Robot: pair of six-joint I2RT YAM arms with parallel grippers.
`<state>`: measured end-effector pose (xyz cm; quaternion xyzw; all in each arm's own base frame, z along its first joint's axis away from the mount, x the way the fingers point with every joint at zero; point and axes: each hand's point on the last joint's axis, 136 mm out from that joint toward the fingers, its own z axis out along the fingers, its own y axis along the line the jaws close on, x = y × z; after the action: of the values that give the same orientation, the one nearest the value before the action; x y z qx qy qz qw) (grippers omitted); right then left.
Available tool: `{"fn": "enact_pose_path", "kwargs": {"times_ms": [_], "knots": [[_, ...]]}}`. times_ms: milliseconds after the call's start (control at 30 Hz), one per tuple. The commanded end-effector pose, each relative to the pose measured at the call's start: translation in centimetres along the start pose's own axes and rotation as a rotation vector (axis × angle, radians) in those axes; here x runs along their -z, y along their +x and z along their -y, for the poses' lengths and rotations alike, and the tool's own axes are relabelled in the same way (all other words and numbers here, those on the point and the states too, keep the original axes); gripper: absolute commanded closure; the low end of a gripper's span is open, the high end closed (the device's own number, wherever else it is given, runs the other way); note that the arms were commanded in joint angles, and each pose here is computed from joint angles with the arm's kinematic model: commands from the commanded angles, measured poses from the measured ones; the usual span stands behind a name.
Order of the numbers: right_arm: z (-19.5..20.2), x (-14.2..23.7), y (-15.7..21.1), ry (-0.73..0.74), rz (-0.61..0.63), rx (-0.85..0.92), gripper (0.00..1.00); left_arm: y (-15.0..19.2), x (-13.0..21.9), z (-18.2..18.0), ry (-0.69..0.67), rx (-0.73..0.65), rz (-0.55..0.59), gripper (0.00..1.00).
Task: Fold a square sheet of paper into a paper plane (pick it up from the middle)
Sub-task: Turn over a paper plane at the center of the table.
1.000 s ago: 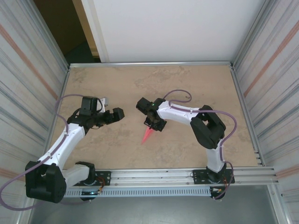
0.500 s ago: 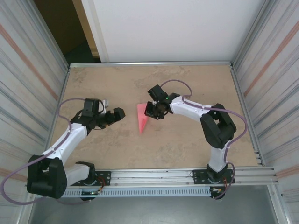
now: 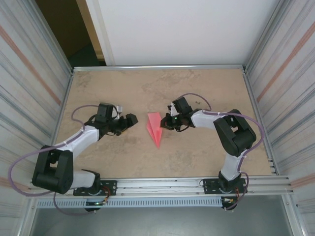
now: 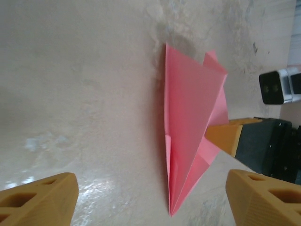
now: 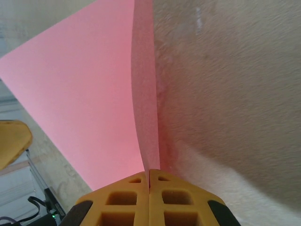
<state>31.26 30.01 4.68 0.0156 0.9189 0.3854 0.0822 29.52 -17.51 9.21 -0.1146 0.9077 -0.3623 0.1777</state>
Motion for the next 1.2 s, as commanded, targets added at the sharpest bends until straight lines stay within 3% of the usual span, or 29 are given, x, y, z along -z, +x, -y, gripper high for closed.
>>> {"fn": "enact_pose_path", "kwargs": {"times_ms": [0,233,500,1000,1167], "knots": [[-0.6,0.2,-0.3,-0.052,0.011,0.047,0.97,0.7,-1.6,0.9,0.029,0.009,-0.037,0.23],[1.0,0.6,-0.4,-0.024,0.026,0.021,0.92,2.5,-5.6,2.9,0.048,-0.021,-0.149,0.38],[1.2,0.6,-0.5,-0.024,0.024,0.014,0.92,2.5,-8.0,3.8,0.042,-0.033,-0.218,0.56],[1.4,1.3,-1.3,-0.017,0.047,-0.021,0.9,2.1,-10.0,3.3,-0.027,-0.021,-0.276,0.86],[1.2,2.4,-1.7,-0.005,0.079,-0.024,0.99,1.7,-9.4,3.5,-0.033,-0.049,-0.246,0.99]]}}
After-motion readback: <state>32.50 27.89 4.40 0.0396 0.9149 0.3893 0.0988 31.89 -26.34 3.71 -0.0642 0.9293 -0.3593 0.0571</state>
